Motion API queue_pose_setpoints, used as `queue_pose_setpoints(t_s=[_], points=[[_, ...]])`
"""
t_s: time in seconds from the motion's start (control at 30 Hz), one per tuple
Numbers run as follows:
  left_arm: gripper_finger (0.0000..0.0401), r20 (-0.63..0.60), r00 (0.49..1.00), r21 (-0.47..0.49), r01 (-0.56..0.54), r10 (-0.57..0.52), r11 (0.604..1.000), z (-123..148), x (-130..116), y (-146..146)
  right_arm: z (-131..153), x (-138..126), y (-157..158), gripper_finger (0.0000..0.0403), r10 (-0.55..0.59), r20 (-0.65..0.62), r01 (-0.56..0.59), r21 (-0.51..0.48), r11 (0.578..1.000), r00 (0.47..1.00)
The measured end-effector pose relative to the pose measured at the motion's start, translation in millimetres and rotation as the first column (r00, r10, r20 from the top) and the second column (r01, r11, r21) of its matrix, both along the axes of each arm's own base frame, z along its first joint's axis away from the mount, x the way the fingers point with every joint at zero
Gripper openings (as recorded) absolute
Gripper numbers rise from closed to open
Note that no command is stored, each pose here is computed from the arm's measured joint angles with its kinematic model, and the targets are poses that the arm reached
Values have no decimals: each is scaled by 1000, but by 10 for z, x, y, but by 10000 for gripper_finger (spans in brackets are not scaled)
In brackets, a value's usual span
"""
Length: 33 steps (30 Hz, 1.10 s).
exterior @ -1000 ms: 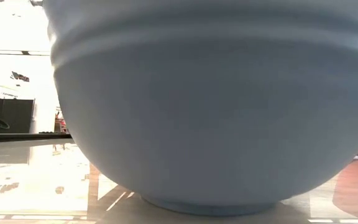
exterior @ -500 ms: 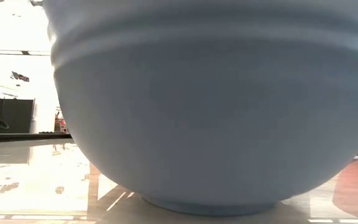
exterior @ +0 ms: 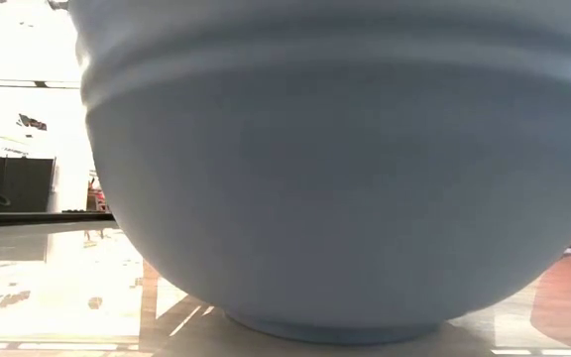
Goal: Place and stack bowls onto a shelf
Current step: Stack the transparent blue bowl on top of the transparent pink bowl
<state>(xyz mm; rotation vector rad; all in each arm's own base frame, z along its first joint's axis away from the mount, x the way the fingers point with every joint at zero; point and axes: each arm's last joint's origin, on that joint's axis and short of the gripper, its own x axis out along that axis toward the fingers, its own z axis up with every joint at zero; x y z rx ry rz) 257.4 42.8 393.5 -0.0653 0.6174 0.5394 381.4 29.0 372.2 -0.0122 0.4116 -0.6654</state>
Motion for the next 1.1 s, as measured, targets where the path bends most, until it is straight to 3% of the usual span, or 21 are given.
queue_pose_setpoints(t_s=[0.17, 0.3, 0.5, 0.7, 1.1], points=[[0, -9, 995, 47, -95, 95, 994, 338, -226, 328, 191, -68, -78, 123, -26, 56, 26, 0, 1000, 998], [0, -69, 986, 33, -147, 149, 989, 363, -409, 580, 201, -122, -173, 123, -50, 26, 50, -1, 999, 998], [0, -97, 976, -58, -199, 193, 978, 110, -573, 823, 117, -140, -261, 123, -90, -22, 91, 39, 995, 996], [0, -49, 983, -70, -178, 175, 982, -51, -521, 958, 95, -136, -286, 124, -111, -18, 112, 61, 992, 994], [0, -118, 982, -100, -161, 149, 982, -477, -422, 1018, 95, -134, -317, 124, -119, -16, 120, 63, 991, 993]])
